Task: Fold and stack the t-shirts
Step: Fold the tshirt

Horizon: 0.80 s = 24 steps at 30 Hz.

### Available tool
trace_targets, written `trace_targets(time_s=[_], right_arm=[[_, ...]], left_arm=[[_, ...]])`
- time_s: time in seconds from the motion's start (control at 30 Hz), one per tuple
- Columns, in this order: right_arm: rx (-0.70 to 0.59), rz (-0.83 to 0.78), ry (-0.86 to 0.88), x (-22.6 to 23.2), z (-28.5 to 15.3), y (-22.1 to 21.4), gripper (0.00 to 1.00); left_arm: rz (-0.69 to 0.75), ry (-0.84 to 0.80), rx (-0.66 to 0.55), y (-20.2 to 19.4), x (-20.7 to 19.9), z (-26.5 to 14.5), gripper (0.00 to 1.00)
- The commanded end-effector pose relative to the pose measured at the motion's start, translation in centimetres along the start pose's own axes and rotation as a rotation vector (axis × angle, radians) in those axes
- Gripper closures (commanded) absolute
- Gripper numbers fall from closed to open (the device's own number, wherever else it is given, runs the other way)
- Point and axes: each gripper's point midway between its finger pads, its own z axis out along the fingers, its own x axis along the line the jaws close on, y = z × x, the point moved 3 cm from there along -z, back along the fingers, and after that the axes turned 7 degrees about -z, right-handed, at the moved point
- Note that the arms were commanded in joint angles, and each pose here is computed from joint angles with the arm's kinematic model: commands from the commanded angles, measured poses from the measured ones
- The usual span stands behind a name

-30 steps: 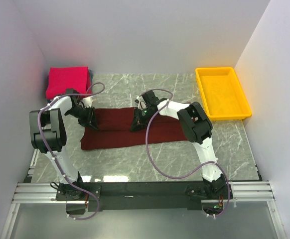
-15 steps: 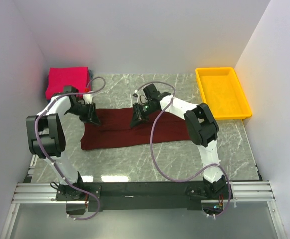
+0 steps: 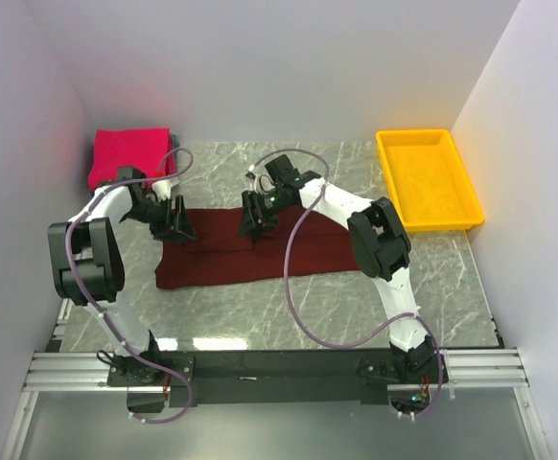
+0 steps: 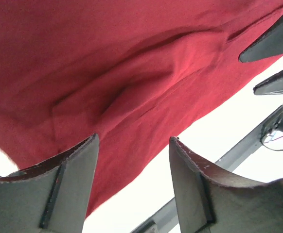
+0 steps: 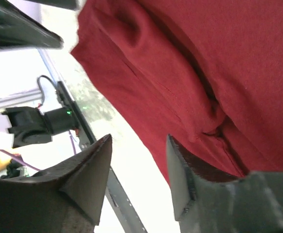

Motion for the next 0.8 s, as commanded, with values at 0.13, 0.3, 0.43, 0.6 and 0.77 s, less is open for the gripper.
trace_targets(time_s=[0.13, 0.3, 0.43, 0.6, 0.77], right_arm=[[0.065, 0.054, -0.082, -1.3, 0.3, -3.0, 0.43], [0.077, 0.067, -0.098, -2.1, 0.8, -3.3, 0.43], [0.077, 0.075, -0.082, -2.3, 1.4, -3.0, 0.45], [0.082, 0.081, -0.067, -2.8, 2.0, -2.7, 0.47], [0.082, 0.086, -0.046, -2.8, 2.5, -2.6, 0.51]], left_arm=[[-0.111, 0.023, 0.093, -2.9, 0.8, -0.1, 0.42], [-0.131, 0.021, 0.123, -3.4, 1.2, 1.1, 0.44], [-0.133, 0.026, 0.111, -2.8, 1.6, 1.6, 0.47], [-0.144, 0.050, 0.121, -2.3, 2.4, 2.3, 0.47], [-0.143, 0.031, 0.114, -1.8, 2.1, 2.4, 0.49]])
